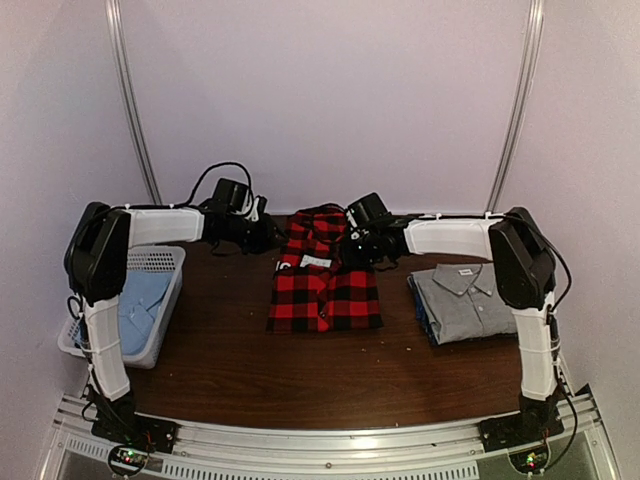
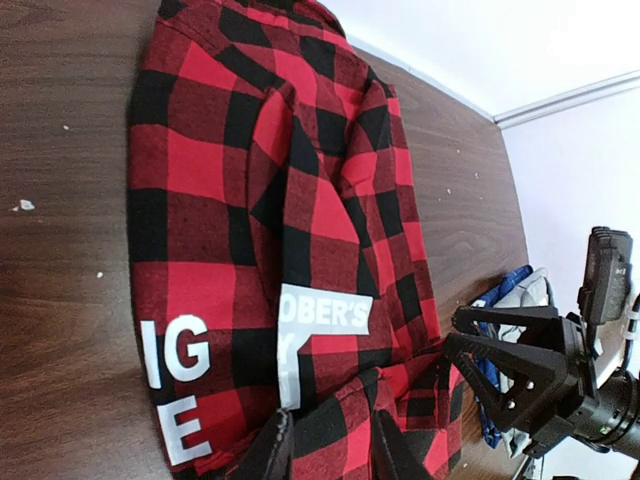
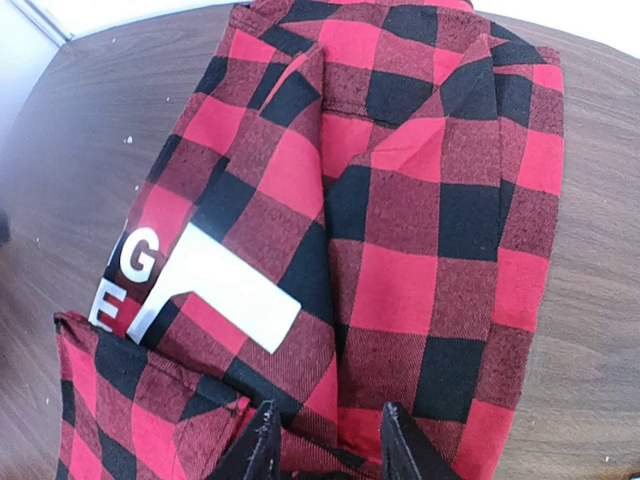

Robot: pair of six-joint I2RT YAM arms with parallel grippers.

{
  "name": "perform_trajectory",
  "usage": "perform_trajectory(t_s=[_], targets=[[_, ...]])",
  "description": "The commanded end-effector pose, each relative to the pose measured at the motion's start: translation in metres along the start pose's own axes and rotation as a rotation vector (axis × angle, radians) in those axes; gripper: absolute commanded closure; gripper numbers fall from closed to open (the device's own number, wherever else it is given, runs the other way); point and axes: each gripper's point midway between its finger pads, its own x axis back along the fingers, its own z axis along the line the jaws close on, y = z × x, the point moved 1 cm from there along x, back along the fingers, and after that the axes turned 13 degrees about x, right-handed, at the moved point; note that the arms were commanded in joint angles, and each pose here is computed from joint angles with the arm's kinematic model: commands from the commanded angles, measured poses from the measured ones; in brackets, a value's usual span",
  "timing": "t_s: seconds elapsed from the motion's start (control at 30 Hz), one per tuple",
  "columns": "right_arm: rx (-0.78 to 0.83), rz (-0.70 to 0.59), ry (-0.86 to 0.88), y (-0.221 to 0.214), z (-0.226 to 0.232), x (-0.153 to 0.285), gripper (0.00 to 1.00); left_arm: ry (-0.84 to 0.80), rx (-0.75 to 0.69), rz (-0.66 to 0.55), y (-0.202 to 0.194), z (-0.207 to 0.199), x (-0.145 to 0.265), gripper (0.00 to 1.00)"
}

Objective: Fold and stack the long sleeve shirts
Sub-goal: Smooth out the 2/3-rectangle-folded shirt at the center of the board.

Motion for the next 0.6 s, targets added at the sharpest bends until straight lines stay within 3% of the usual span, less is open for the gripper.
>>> perform_trajectory(t_s=[0.0,0.27,0.57], targets=[[0.04,-0.002,-0.014,0.01,0.002,0.024,0.63,-0.041,-0.051,-0.001,-0.009,-0.014,0.03,0.72],[-0.008,-0.057,-0.013,0.003,-0.003,0.071,0.54,-0.052,-0.036,0.047,-0.051,0.008,0.047,0.72],[-0.057,-0.007,0.104,-0.043,0.013,0.065,0.67,-0.034,-0.05,0.111,-0.071,0.018,0.028,0.75]])
